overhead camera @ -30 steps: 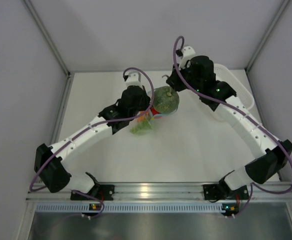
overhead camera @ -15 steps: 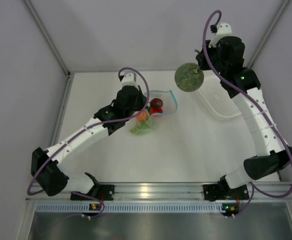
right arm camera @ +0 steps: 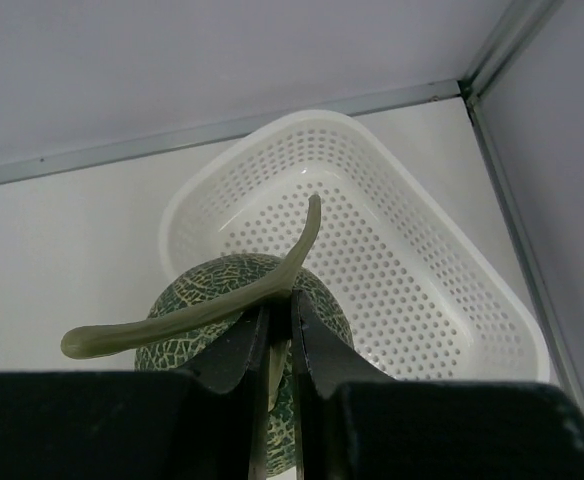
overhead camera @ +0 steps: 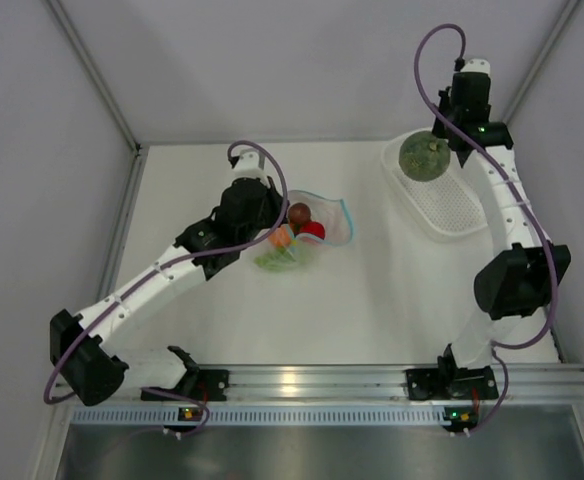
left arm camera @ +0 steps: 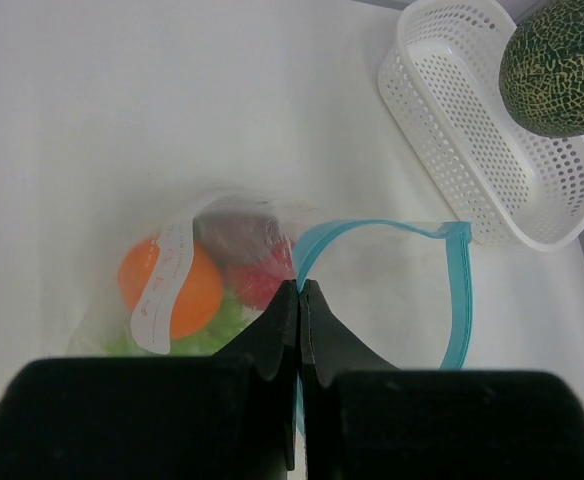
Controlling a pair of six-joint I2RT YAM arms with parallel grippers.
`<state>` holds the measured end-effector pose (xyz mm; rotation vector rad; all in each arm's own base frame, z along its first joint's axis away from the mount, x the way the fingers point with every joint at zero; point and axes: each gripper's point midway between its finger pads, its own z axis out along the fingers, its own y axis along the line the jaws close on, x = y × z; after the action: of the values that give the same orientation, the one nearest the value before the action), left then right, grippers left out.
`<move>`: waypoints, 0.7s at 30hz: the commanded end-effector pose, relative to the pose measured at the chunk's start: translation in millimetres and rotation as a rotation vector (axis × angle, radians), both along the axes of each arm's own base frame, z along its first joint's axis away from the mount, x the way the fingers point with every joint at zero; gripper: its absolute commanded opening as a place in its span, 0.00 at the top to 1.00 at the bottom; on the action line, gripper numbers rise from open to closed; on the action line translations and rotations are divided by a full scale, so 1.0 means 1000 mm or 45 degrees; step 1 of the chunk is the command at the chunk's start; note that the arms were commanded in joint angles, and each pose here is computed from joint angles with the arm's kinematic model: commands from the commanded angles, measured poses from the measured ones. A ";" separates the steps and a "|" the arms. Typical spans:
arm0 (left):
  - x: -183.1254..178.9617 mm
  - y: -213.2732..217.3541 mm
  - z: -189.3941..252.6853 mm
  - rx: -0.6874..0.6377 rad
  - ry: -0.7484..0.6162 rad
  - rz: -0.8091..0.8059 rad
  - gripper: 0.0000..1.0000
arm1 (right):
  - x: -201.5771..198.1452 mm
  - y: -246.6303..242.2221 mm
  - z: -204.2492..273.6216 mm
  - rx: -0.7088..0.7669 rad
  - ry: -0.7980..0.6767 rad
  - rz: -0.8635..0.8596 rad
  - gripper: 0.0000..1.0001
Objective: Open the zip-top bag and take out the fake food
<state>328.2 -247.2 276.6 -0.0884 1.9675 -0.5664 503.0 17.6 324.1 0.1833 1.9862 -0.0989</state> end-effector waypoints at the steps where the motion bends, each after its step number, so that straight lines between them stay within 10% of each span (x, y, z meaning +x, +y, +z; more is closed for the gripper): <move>1: -0.008 0.005 0.021 -0.041 -0.065 -0.030 1.00 | 0.014 -0.029 0.026 -0.044 -0.133 -0.133 1.00; 21: -0.025 -0.008 0.015 -0.049 -0.040 -0.188 1.00 | 0.110 -0.097 -0.080 -0.182 -0.024 -0.226 1.00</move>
<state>306.4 -251.5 271.3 0.0088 2.0026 -0.6406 590.7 -62.3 201.2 0.2467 2.0831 -0.3424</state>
